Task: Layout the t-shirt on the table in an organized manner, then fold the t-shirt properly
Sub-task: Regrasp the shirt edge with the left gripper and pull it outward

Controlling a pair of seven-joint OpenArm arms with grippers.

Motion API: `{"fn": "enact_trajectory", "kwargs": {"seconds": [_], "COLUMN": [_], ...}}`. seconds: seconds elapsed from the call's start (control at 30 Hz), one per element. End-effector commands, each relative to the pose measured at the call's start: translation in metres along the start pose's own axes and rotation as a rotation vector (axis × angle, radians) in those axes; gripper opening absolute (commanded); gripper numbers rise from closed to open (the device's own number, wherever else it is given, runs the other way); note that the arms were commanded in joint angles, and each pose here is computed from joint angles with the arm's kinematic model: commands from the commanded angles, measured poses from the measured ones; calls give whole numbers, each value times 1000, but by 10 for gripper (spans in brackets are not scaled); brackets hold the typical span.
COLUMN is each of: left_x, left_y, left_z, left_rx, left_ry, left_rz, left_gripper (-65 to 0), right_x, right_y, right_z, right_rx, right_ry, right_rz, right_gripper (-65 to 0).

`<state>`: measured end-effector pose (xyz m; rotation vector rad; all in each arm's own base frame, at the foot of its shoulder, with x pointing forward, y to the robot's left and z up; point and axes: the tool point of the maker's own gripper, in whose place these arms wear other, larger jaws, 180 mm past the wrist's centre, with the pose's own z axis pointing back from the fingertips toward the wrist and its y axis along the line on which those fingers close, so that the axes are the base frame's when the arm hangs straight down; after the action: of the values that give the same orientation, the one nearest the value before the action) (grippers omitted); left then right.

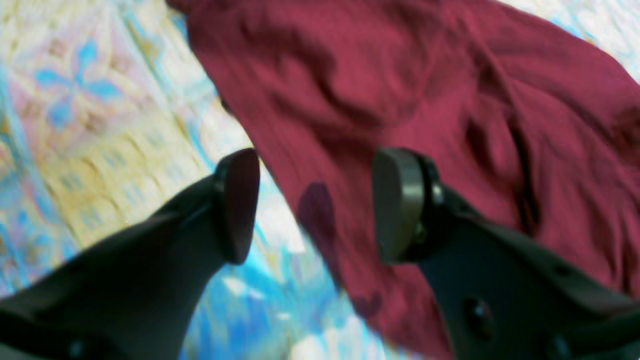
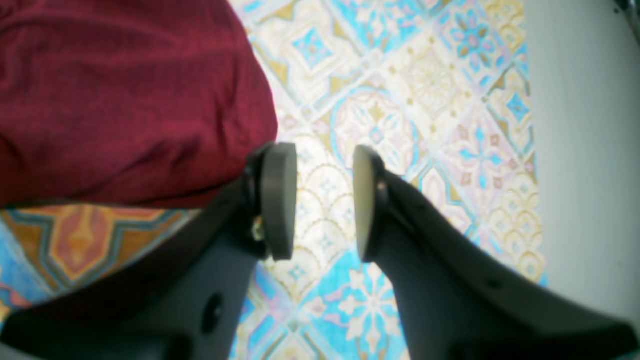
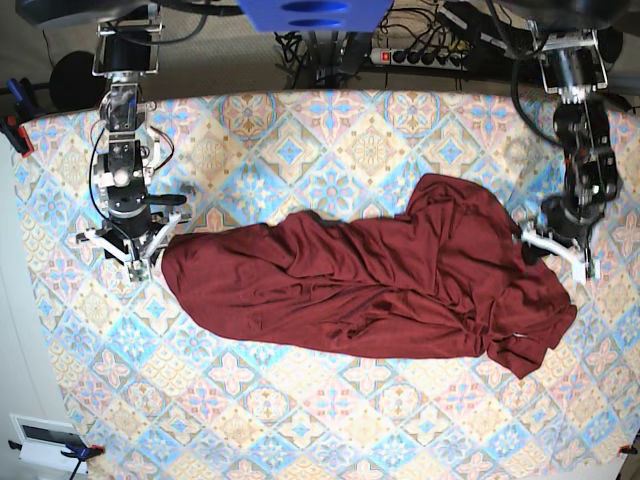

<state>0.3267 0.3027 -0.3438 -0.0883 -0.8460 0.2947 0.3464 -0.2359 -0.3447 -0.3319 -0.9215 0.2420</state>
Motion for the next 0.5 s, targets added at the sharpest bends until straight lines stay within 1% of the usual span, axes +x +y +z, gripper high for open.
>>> {"fn": "enact_trajectory", "kwargs": {"seconds": [0.0,0.1,0.23,0.37,0.47], "left_x": [0,-40,-77,-99,-119], "left_y": [-3,-4,-24,-46,-52], "left_z": [7,14,12,8,0], "left_rx": [-21,-35,-73,-105,-110], "left_ry": [-20,64,142,173,214], "left_rz": [28,132,219,284,340], "left_gripper": [-336,-340,-340,-340,-340], "right_x": [16,16,16,17,18], "right_y": [-5,-3,-3,0,0], "right_z": [1,0,0,0,1], "right_rx": [-12,-8,-6,0,-1], "right_ry": [-53,-52,-51,-53,-57], "right_rz": [6,8,9,13,13], "right_gripper": [-471,-471,-471,-471,-471]}}
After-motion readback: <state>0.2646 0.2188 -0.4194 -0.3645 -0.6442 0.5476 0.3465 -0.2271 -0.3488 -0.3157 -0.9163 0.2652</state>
